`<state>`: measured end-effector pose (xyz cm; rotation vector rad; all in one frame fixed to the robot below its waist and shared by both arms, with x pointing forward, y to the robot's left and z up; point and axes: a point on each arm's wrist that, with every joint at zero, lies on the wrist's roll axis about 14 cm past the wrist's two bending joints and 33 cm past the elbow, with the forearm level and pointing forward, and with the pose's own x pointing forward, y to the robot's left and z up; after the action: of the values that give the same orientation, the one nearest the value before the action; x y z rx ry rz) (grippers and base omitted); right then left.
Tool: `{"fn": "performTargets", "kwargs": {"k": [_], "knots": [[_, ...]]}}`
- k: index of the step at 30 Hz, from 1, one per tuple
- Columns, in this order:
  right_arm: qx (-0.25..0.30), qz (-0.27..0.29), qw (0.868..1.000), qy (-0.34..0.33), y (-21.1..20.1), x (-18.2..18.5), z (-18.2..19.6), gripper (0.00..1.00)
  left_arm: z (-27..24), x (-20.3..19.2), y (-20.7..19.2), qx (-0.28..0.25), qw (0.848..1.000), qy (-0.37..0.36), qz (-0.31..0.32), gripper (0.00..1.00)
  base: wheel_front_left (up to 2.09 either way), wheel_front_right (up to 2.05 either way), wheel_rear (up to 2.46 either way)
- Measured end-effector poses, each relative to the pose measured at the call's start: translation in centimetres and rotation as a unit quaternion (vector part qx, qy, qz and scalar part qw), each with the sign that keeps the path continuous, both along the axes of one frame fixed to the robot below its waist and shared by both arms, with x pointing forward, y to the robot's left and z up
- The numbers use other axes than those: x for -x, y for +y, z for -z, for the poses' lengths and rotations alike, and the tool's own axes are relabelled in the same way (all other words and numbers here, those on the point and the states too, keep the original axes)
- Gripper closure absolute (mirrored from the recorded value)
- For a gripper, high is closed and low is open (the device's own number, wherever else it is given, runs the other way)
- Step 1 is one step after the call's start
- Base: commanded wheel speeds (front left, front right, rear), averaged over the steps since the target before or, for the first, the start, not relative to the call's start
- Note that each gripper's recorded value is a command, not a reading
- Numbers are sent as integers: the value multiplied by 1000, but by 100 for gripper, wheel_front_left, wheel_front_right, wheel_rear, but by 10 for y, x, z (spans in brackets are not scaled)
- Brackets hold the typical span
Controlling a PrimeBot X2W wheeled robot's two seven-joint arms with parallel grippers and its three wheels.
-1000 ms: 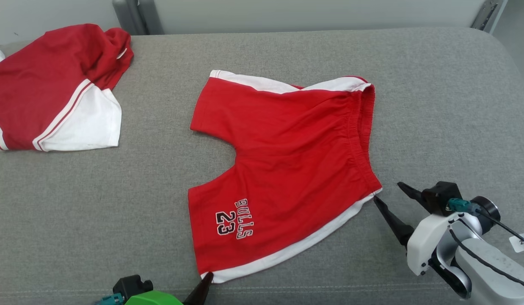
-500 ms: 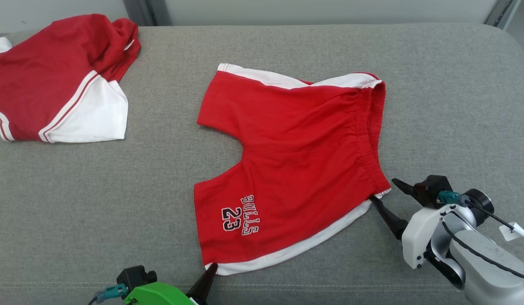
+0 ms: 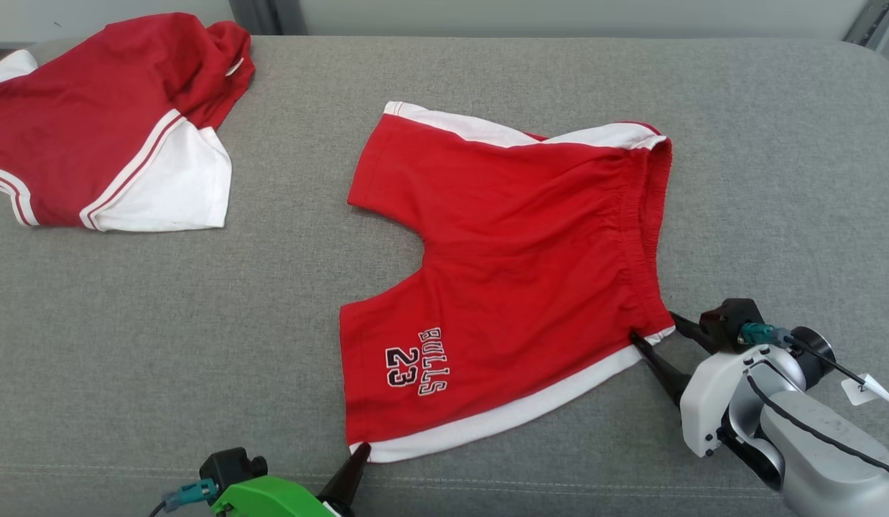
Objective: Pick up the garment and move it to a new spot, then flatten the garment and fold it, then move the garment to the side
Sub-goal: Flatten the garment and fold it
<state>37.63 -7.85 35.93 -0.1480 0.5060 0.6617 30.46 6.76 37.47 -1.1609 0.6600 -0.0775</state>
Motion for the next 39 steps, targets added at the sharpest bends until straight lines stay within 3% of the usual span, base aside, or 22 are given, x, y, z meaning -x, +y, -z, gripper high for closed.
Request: {"fn": "performTargets", "kwargs": {"k": [1, 3, 4, 12, 19, 24, 31, 39], "knots": [[-1, 2, 1000, 2, 0, 0, 1, 60, 0, 0, 1, 1, 1000, -1, -3, 95, 0, 0, 0], [-1, 6, 1000, 8, -2, 1, 3, 95, -1, -1, 1, 7, 1000, 0, -7, 96, 0, 0, 0], [-2, 6, 1000, 10, -2, 1, 3, 100, -1, -1, 1, 10, 1000, 1, -9, 97, 0, 0, 0], [-30, 22, 999, 27, 1, 1, 1, 100, -10, -11, 7, 14, 999, -18, -24, 100, 0, 0, 0], [-25, 11, 998, 65, 2, 14, 1, 100, -39, -34, 35, 5, 995, -78, -63, 100, 0, 0, 0], [-52, -5, 992, 111, 17, 40, -3, 100, -62, -47, 63, -18, 989, -125, -83, 99, 0, 0, 0], [-96, -7, 988, 121, 19, 49, -30, 100, -89, -49, 77, -26, 981, -170, -84, 95, 0, 0, 0], [-94, 11, 984, 152, -11, 72, -33, 100, -113, -47, 96, -50, 973, -206, -87, 93, 0, 0, 0]]}}
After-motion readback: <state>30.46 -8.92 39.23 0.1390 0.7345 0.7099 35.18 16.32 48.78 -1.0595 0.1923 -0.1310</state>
